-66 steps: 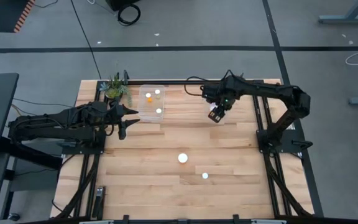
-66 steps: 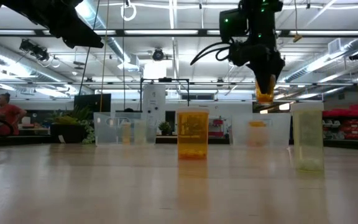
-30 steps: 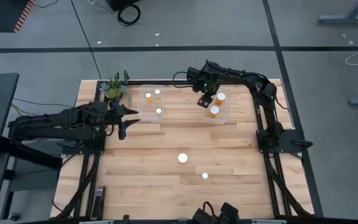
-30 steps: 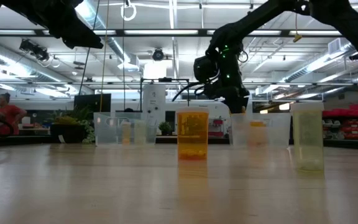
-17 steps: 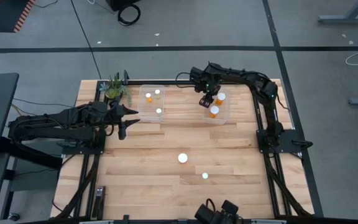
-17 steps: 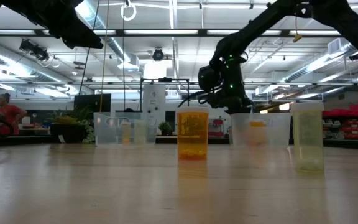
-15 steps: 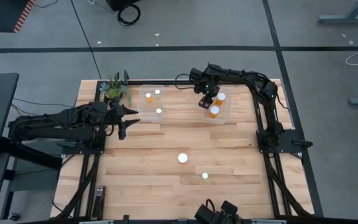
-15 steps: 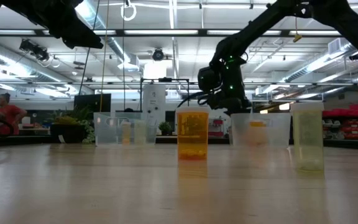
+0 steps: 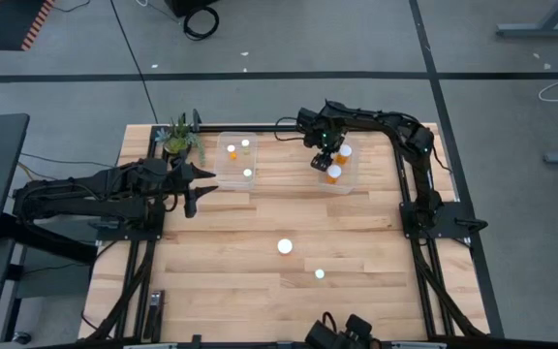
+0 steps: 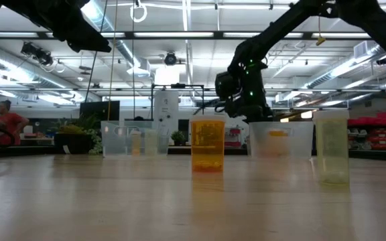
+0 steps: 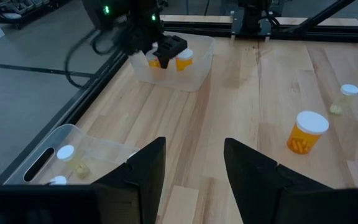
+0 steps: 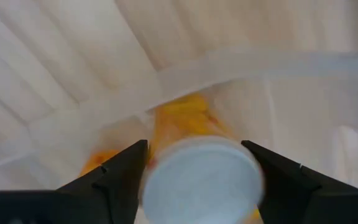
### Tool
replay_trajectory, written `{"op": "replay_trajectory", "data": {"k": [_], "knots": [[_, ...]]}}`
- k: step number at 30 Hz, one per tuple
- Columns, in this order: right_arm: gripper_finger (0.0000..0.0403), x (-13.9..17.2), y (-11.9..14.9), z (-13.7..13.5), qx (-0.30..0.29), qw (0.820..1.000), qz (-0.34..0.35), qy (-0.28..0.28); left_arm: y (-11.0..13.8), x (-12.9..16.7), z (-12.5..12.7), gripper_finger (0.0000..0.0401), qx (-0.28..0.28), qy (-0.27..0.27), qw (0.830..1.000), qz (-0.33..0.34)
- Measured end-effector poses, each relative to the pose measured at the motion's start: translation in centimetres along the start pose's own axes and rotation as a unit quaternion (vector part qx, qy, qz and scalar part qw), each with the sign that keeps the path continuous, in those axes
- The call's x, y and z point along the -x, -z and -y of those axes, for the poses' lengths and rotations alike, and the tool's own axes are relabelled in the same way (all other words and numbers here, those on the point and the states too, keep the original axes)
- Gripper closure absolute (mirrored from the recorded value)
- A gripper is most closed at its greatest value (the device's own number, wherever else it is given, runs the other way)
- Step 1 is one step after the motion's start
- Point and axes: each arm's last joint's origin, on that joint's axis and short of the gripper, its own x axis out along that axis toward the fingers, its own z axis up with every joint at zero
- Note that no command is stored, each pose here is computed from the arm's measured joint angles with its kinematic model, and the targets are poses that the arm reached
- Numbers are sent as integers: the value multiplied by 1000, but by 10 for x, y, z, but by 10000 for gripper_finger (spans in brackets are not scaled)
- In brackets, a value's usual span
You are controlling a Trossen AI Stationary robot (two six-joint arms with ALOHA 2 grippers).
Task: Pick and place medicine bottles into bin by pill shape (circle, oval)
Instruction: Put the large orange pill bottle into the right transparent bin
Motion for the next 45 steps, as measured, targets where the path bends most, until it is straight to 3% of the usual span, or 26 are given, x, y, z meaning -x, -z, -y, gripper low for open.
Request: {"op": "replay_trajectory", "data": {"k": [9,15,23,32,38,45], "knots": [[132,62,23,-14,-25,996,84,6,0,0,0,229,0,0,1000,1],[132,83,33,-81,33,991,131,5,-1,0,0,229,1,0,1000,7],[132,83,44,-195,141,972,184,-27,-1,0,0,229,1,0,1000,7],[133,75,48,-300,242,952,186,-41,0,0,0,229,3,0,1000,3],[133,64,49,-336,276,944,176,-42,0,0,0,229,3,0,1000,-1],[133,34,48,-347,294,947,130,-23,0,0,0,229,3,0,1000,-1]]}}
